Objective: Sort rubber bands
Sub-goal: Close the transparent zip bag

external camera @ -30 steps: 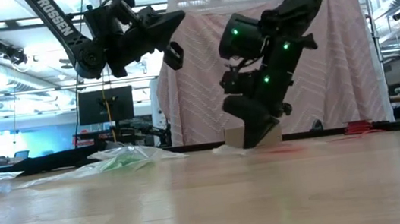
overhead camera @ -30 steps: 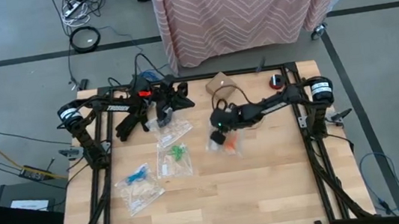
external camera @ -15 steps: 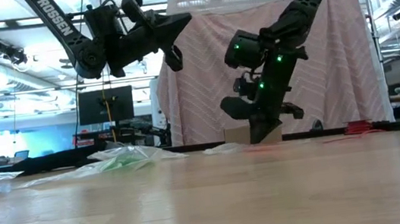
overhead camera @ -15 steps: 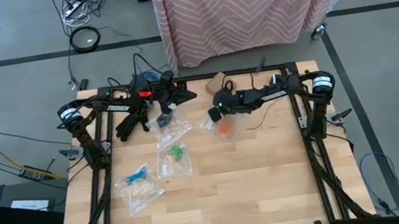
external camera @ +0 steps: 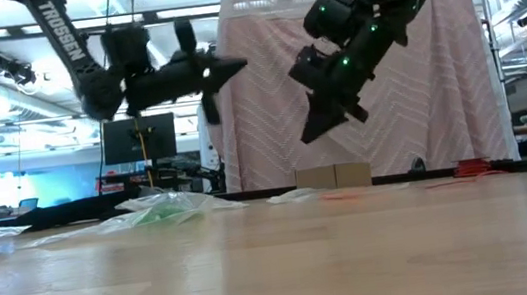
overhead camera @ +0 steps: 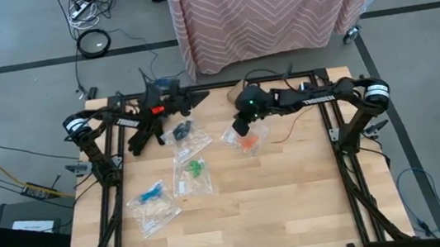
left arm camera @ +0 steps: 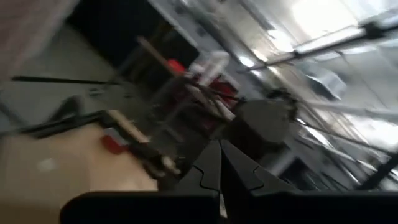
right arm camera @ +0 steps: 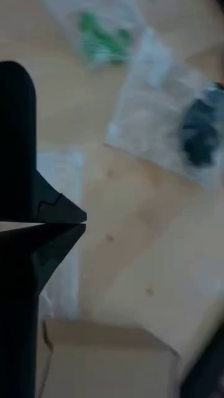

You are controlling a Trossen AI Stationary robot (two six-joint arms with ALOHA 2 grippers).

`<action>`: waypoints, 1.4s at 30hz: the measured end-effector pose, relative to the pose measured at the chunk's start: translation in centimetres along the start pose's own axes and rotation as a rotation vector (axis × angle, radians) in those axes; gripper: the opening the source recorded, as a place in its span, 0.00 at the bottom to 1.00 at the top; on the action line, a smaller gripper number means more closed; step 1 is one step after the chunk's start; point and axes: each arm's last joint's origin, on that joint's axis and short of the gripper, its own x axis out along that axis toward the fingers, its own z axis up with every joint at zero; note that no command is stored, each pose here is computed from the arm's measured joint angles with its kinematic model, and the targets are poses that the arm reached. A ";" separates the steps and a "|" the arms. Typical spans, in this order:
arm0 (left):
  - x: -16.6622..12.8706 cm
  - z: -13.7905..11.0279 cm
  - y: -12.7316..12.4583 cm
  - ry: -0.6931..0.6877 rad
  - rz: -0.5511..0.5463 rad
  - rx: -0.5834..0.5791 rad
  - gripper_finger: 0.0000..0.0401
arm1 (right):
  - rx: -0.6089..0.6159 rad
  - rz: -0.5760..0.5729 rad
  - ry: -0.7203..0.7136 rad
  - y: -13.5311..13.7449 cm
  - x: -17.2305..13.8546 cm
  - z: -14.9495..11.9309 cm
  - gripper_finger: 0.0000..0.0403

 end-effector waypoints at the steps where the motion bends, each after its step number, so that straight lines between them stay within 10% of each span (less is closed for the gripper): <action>1: -0.6 -0.5 0.2 -0.011 0.030 -0.009 0.02 | -0.006 0.005 0.023 -0.1 0.3 -0.3 0.00; 15: -3.7 -4.8 -1.8 -0.027 0.017 -0.192 0.02 | 0.016 -0.313 0.347 -2.5 1.8 -4.4 0.00; 31: -2.7 -5.4 -2.9 0.009 -0.045 -0.263 0.02 | 0.259 -0.209 0.288 3.2 2.0 -8.8 0.00; 42: -2.4 -6.0 -3.5 -0.023 -0.029 -0.218 0.02 | 0.196 -0.104 0.245 5.3 0.5 -8.3 0.00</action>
